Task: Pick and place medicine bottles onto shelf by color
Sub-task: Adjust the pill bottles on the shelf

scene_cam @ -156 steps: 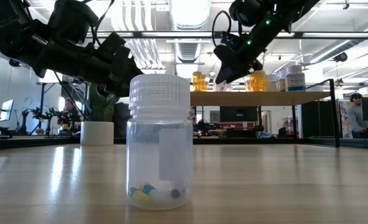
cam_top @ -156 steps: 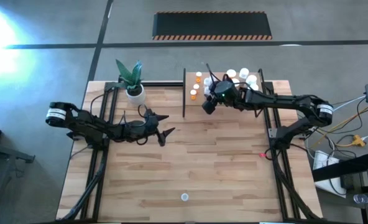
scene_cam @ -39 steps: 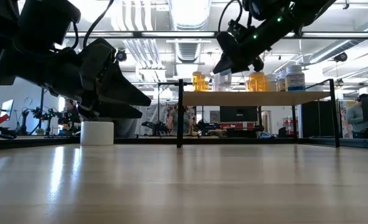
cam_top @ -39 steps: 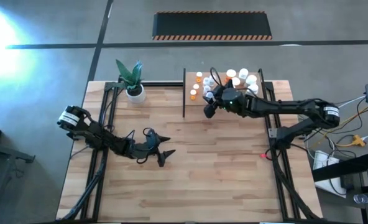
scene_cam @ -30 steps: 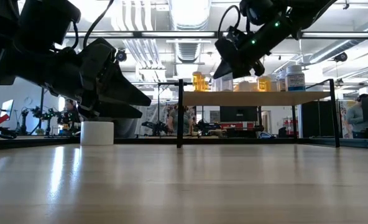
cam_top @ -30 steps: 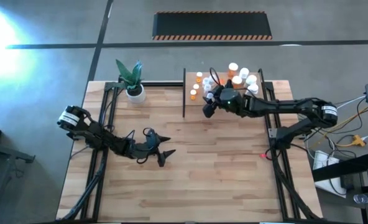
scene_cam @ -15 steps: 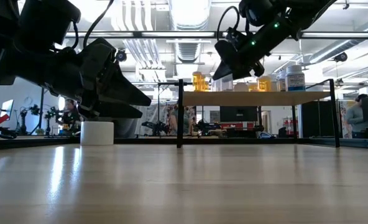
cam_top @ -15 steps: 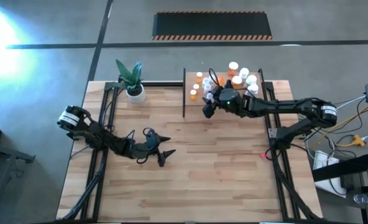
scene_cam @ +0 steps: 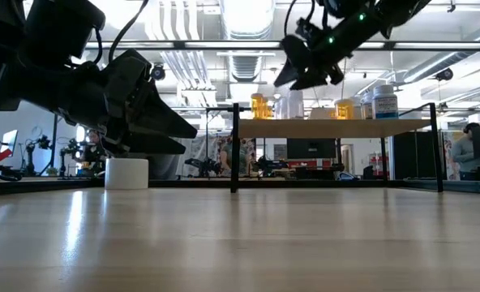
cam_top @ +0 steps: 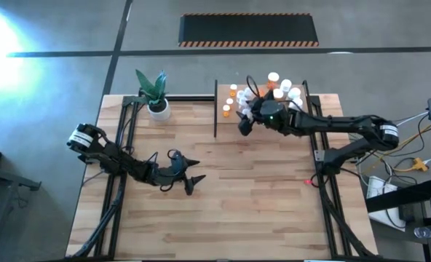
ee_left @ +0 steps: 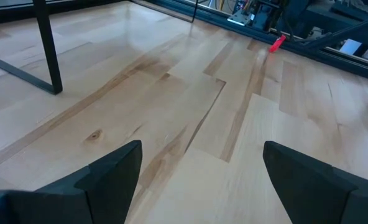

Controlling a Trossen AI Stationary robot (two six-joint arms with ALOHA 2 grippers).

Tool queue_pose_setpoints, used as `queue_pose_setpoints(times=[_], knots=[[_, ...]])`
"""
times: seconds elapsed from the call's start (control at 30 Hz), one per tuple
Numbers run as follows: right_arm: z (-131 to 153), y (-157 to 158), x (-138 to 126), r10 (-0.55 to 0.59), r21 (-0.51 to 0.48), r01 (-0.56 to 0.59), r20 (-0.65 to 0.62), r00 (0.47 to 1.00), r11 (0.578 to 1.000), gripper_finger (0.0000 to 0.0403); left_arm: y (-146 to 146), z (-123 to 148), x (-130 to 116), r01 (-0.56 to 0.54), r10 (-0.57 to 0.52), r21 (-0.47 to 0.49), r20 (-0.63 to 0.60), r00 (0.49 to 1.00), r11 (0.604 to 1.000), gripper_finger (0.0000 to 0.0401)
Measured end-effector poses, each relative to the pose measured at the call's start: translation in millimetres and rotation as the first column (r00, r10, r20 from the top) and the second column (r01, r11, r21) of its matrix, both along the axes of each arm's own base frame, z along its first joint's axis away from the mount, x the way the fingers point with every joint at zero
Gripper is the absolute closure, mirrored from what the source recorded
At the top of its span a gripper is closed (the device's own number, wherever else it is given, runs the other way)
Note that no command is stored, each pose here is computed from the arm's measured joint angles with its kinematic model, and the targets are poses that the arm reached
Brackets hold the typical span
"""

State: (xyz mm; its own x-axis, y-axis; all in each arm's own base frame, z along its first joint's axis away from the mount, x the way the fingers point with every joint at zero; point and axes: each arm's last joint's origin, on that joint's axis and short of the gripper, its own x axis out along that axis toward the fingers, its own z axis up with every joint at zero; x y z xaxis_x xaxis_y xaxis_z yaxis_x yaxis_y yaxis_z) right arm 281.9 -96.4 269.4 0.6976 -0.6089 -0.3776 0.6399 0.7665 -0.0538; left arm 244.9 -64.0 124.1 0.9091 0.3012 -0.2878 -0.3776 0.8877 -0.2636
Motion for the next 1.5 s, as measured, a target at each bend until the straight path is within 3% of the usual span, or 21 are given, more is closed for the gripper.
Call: queue_pose_setpoints(times=[0.3,0.67,0.87,1.0,1.1,1.23,1.33,1.5], knots=[[38.1,8.3,-10.9,0.023,0.029,-0.021,-0.083,0.996,0.999,0.0122,0.0,-0.3,-0.3,0.000,0.000,0.001,-0.002,1.000,1.000,0.0081],[87.9,53.0,-38.5,0.163,0.024,-0.162,-0.107,0.981,0.987,0.0131,0.0,0.0,-0.3,0.000,0.000,-0.001,0.002,1.000,1.000,0.0081],[73.7,70.4,-65.8,0.282,0.103,-0.266,-0.205,0.937,0.958,0.0170,-0.4,17.8,1.2,0.010,-0.007,-0.023,0.101,0.995,1.000,0.0081],[50.2,73.6,-75.1,0.371,0.177,-0.332,-0.278,0.886,0.926,0.0189,7.6,37.5,-0.8,0.000,-0.005,0.033,0.159,0.987,0.999,0.0081],[38.4,72.4,-75.6,0.349,0.145,-0.318,-0.342,0.872,0.937,0.0198,20.2,50.7,-3.1,-0.034,0.018,0.079,0.186,0.982,0.996,0.0081],[33.5,63.6,-69.4,0.184,-0.010,-0.211,-0.455,0.871,0.977,0.0210,40.4,65.3,-6.5,-0.099,0.067,0.153,0.203,0.977,0.983,0.0081],[39.3,55.4,-61.7,0.119,-0.120,-0.213,-0.529,0.840,0.970,0.0218,57.4,74.8,-10.3,-0.143,0.098,0.234,0.193,0.976,0.962,0.0081],[51.6,34.0,-46.8,0.087,-0.186,-0.240,-0.590,0.803,0.953,0.0227,83.3,93.7,-16.8,-0.151,0.076,0.352,0.216,0.973,0.924,0.0081]])
